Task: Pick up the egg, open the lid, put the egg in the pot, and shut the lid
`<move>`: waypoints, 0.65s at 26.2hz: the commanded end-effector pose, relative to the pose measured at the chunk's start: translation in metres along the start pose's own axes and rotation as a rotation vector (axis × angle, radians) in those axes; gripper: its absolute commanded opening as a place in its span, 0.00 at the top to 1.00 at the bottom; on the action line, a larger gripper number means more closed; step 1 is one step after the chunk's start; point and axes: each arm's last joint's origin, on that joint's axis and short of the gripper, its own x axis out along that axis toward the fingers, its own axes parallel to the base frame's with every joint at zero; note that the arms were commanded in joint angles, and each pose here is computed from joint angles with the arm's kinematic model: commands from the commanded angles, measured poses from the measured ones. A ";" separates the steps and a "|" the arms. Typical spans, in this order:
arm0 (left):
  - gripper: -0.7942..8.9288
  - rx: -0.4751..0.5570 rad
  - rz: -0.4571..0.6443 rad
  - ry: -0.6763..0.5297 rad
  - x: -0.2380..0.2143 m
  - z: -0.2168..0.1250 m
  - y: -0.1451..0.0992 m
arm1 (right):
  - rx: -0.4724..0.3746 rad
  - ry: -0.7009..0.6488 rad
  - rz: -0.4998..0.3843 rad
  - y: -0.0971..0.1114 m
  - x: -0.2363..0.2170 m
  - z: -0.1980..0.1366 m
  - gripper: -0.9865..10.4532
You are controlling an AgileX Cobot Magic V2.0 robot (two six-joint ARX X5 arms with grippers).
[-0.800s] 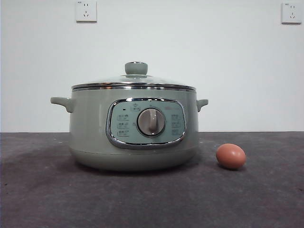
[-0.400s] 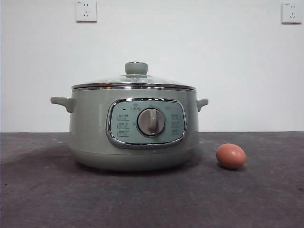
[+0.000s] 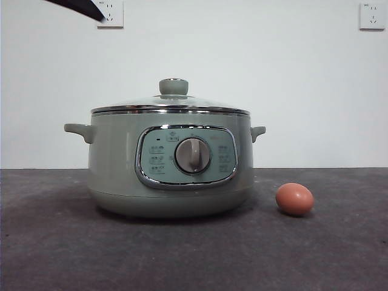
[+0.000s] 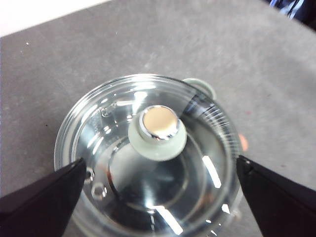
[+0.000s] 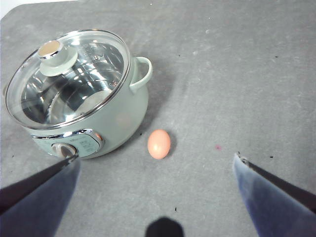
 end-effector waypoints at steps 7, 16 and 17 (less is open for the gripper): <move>0.21 0.039 -0.033 0.074 0.090 0.007 0.010 | 0.006 0.008 0.005 -0.001 0.002 0.001 0.36; 0.21 0.062 -0.010 0.089 0.122 0.002 0.004 | 0.027 0.055 0.008 -0.007 0.016 0.005 0.36; 0.21 0.060 -0.011 0.096 0.125 0.001 0.005 | 0.027 0.055 0.008 -0.007 0.017 0.005 0.36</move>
